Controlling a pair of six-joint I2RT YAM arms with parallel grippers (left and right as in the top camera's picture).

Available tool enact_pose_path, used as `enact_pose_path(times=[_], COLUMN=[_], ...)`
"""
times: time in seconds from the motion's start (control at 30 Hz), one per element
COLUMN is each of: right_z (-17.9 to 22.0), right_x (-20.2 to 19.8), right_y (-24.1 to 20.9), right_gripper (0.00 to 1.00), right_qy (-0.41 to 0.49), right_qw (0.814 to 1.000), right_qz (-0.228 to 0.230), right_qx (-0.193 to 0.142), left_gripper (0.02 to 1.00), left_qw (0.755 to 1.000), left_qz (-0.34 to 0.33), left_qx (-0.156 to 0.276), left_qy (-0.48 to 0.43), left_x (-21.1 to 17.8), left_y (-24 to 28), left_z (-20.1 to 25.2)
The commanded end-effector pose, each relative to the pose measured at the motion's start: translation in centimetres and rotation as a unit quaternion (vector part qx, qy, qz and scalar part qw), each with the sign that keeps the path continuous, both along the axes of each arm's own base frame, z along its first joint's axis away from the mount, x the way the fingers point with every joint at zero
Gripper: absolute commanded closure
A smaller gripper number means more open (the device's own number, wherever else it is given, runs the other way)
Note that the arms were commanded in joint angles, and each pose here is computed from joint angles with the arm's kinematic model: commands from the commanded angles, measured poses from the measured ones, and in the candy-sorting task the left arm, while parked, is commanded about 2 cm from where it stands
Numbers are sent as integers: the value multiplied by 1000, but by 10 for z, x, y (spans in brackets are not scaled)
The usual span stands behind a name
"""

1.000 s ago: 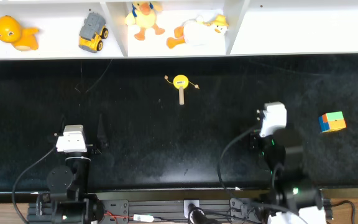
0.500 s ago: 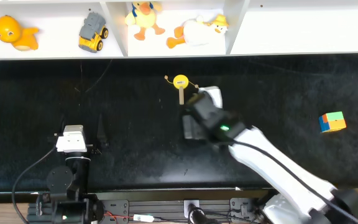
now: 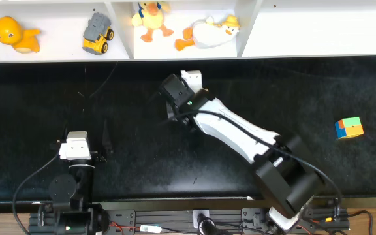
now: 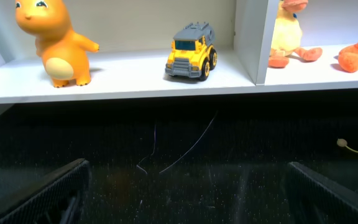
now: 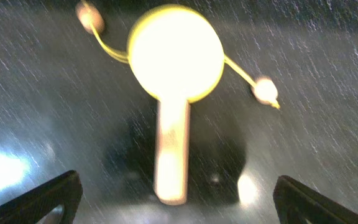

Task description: Store Toys

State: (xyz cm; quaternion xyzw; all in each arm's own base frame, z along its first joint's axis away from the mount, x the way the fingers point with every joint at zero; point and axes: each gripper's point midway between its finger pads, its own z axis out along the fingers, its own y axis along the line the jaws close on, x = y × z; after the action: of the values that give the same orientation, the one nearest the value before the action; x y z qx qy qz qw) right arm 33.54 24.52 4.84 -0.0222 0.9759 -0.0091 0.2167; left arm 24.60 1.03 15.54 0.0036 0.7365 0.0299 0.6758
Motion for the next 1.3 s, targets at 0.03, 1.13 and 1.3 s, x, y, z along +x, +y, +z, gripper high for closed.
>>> enact_pose_path(times=[0.03, 1.13, 1.3], right_z=[3, 32, 49], right_x=[15, -10, -37], right_y=[11, -36, -96], right_gripper=[51, 921, 930], right_qy=[-20, 1, -31], right_qw=[1000, 998, 995], right_qz=[-10, -56, -94], right_qx=[3, 10, 18], left_gripper=[20, 20, 20], left_qw=[1000, 1000, 1000], left_qz=[-7, -7, -7], left_qx=[-11, -11, -11], left_qy=[-4, -4, -4], left_x=[0, 0, 0], left_y=[-3, -3, -3], left_z=[1, 1, 1])
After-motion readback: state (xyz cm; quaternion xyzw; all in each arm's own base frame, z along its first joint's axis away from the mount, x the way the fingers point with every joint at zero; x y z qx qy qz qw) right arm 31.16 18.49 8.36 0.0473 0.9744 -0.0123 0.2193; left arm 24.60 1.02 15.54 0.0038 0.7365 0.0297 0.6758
